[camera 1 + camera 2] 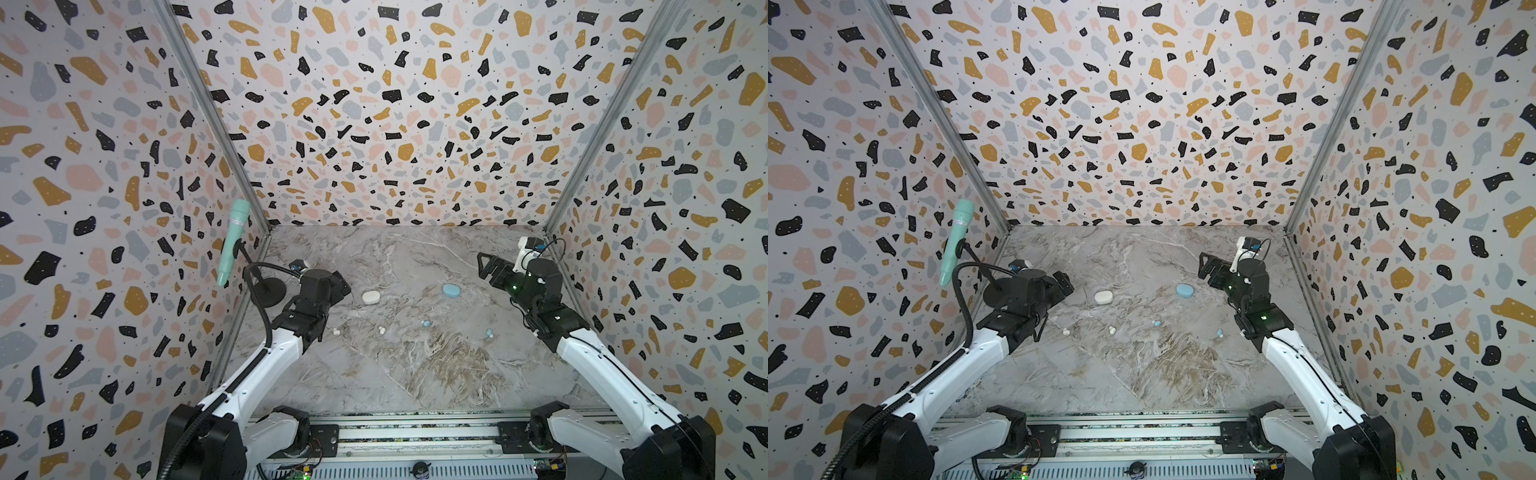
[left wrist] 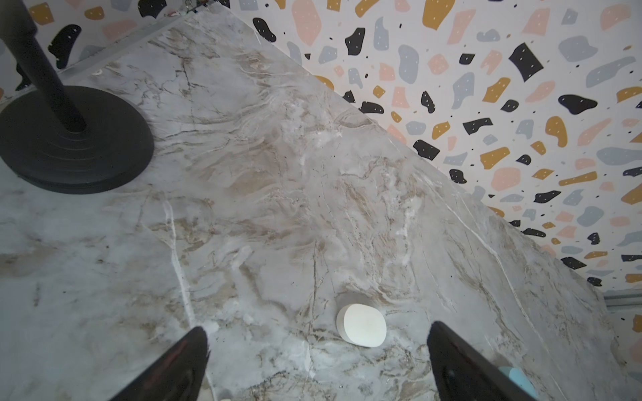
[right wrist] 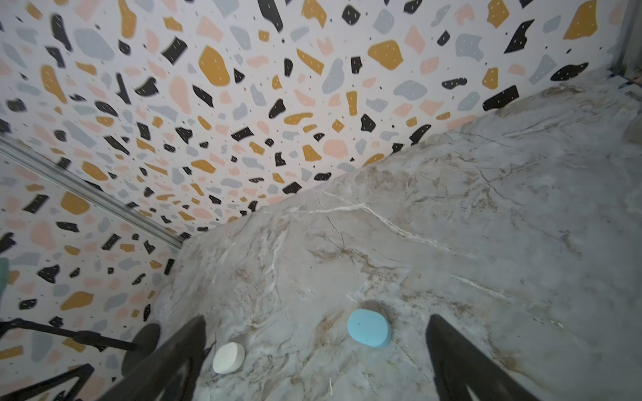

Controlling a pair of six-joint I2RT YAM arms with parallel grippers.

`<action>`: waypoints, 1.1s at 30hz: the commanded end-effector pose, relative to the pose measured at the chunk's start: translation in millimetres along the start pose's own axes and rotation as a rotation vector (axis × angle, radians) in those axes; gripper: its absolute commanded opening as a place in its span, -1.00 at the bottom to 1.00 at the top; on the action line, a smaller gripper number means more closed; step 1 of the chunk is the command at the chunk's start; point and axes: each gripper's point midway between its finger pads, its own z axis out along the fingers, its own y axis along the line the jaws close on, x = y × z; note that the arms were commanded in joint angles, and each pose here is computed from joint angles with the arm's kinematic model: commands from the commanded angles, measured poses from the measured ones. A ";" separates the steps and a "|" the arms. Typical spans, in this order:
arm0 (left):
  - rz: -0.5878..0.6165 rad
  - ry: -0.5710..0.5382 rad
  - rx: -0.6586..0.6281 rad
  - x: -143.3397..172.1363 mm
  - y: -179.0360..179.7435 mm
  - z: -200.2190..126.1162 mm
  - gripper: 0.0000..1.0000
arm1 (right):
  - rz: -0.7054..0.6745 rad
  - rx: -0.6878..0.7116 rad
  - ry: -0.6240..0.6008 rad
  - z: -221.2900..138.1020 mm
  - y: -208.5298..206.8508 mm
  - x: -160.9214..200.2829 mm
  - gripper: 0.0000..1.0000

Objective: Insert wireless bluetooth earbuds into charging case
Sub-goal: Move the charging case to the center of the table.

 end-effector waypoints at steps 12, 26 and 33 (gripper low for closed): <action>0.192 0.162 -0.031 34.4 -55.5 24.3 0.99 | -0.193 0.107 0.175 -4.5 -2.8 65.0 0.98; 0.348 0.356 -0.123 83.9 -68.2 77.6 0.99 | -0.216 0.055 0.228 -5.3 4.3 100.2 0.98; 0.344 0.403 -0.140 100.0 -68.0 93.9 0.99 | -0.214 0.046 0.230 -2.0 4.8 104.2 0.98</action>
